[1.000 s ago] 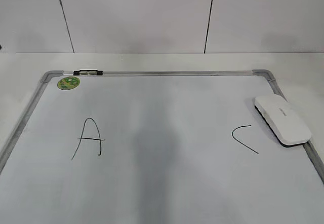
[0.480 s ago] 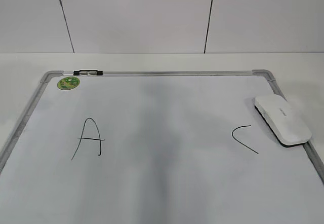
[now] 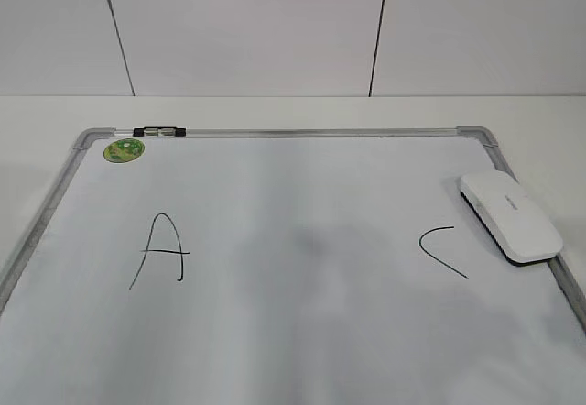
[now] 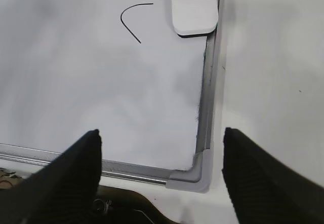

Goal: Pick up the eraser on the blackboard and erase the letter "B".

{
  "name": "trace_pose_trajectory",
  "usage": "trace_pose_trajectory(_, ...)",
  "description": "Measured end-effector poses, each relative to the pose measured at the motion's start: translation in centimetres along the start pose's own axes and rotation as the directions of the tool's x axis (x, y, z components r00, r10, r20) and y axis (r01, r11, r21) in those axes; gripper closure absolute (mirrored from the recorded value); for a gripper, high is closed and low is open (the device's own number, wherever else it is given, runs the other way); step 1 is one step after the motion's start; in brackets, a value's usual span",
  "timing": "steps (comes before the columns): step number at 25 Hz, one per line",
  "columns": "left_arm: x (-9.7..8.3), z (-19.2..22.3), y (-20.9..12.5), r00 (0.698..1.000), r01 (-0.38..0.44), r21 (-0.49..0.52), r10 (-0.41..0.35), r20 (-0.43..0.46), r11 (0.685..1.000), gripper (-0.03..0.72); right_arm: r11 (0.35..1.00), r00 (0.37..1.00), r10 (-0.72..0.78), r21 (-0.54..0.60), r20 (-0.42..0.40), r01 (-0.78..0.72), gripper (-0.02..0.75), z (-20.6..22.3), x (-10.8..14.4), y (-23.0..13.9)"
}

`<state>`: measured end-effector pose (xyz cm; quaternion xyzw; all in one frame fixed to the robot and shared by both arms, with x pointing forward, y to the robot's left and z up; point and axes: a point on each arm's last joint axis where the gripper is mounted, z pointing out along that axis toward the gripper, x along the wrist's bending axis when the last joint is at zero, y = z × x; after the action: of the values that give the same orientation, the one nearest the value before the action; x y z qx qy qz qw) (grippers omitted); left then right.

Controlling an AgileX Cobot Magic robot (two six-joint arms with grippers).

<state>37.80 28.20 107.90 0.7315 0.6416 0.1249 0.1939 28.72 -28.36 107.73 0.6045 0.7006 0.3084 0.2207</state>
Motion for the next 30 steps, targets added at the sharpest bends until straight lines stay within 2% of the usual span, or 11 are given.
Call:
trace_pose_trajectory(5,-0.1,0.0,-4.0,1.0,-0.004,-0.094,0.003,-0.005,0.996,0.45,0.999,1.0,-0.015,-0.043,0.019,0.016,0.166,0.2,0.0,-2.5)
trace_pose_trajectory(10,-0.3,-0.7,-7.4,1.0,-0.014,-0.209,0.012,-0.01,0.978,0.452,0.99,0.999,-0.029,-0.137,0.029,0.033,0.166,-0.6,0.3,-4.2)
trace_pose_trajectory(14,-0.5,-2.5,-9.3,1.0,-0.028,-0.362,0.024,-0.017,0.932,0.453,0.977,0.998,-0.042,-0.209,0.039,0.049,0.166,-1.5,0.5,-5.1)
trace_pose_trajectory(19,-0.7,-4.4,-12.4,0.999,-0.047,-0.533,0.038,-0.029,0.845,0.453,0.969,0.997,-0.053,-0.239,0.057,0.065,0.166,-1.9,0.5,-6.2)
trace_pose_trajectory(22,-0.8,-4.5,-14.3,0.998,-0.056,-0.575,0.045,-0.033,0.816,0.453,0.966,0.997,-0.055,-0.25,0.062,0.069,0.166,-1.9,0.5,-6.5)
trace_pose_trajectory(30,-0.8,-4.4,-14.2,0.998,-0.057,-0.57,0.046,-0.033,0.82,0.453,0.966,0.996,-0.056,-0.249,0.069,0.072,0.166,-1.9,0.5,-6.6)
